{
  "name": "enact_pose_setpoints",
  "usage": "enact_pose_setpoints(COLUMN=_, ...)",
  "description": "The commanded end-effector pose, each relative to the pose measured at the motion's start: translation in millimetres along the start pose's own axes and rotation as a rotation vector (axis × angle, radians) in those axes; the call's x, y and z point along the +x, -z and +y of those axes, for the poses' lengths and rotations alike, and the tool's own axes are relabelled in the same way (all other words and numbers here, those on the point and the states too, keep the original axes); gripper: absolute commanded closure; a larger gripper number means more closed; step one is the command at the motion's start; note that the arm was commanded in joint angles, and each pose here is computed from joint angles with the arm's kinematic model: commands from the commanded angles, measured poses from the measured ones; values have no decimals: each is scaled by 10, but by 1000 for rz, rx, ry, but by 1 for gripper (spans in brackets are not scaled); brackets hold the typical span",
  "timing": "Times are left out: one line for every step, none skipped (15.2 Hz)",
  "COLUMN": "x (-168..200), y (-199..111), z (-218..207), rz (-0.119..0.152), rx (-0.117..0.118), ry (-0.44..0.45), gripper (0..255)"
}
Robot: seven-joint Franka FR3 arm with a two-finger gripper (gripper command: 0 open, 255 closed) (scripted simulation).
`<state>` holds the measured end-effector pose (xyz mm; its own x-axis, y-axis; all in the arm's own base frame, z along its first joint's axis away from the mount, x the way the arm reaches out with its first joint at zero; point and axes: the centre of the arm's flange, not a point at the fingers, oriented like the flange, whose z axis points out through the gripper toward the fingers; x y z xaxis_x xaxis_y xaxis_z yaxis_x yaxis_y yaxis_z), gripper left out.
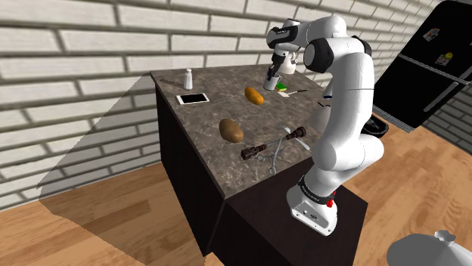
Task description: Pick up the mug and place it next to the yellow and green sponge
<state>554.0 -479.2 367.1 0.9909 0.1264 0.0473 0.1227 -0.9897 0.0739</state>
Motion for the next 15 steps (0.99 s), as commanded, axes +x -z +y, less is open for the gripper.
enact_pose_setpoints(x=0, y=-2, z=0, rz=0, rx=0, ry=0, gripper=0)
enact_pose_setpoints(x=0, y=-3, z=-1, rz=0, rx=0, ry=0, gripper=0)
enact_pose_setpoints(x=0, y=-3, z=0, rz=0, rx=0, ry=0, gripper=0)
enact_pose_setpoints(x=0, y=-3, z=0, rz=0, rx=0, ry=0, gripper=0)
enact_pose_setpoints(x=-2, y=-5, z=0, rz=0, rx=0, ry=0, gripper=0)
enact_pose_setpoints(x=-2, y=127, z=0, rz=0, rx=0, ry=0, gripper=0)
enact_pose_setpoints(x=-1, y=259, z=0, rz=0, rx=0, ry=0, gripper=0)
enact_pose_setpoints(x=-1, y=391, z=1, rz=0, rx=0, ry=0, gripper=0)
enact_pose_setpoints(x=-1, y=495, z=1, rz=0, rx=0, ry=0, gripper=0)
enact_pose_setpoints(x=-1, y=495, z=1, rz=0, rx=0, ry=0, gripper=0)
enact_pose_setpoints(x=-2, y=495, z=0, rz=0, rx=0, ry=0, gripper=0)
enact_pose_setpoints(x=-1, y=495, z=0, rz=0, rx=0, ry=0, gripper=0)
enact_pose_setpoints(x=-1, y=495, z=1, rz=0, rx=0, ry=0, gripper=0)
enact_pose_setpoints(x=-1, y=495, z=1, rz=0, rx=0, ry=0, gripper=0)
enact_pose_setpoints(x=-1, y=495, z=1, rz=0, rx=0, ry=0, gripper=0)
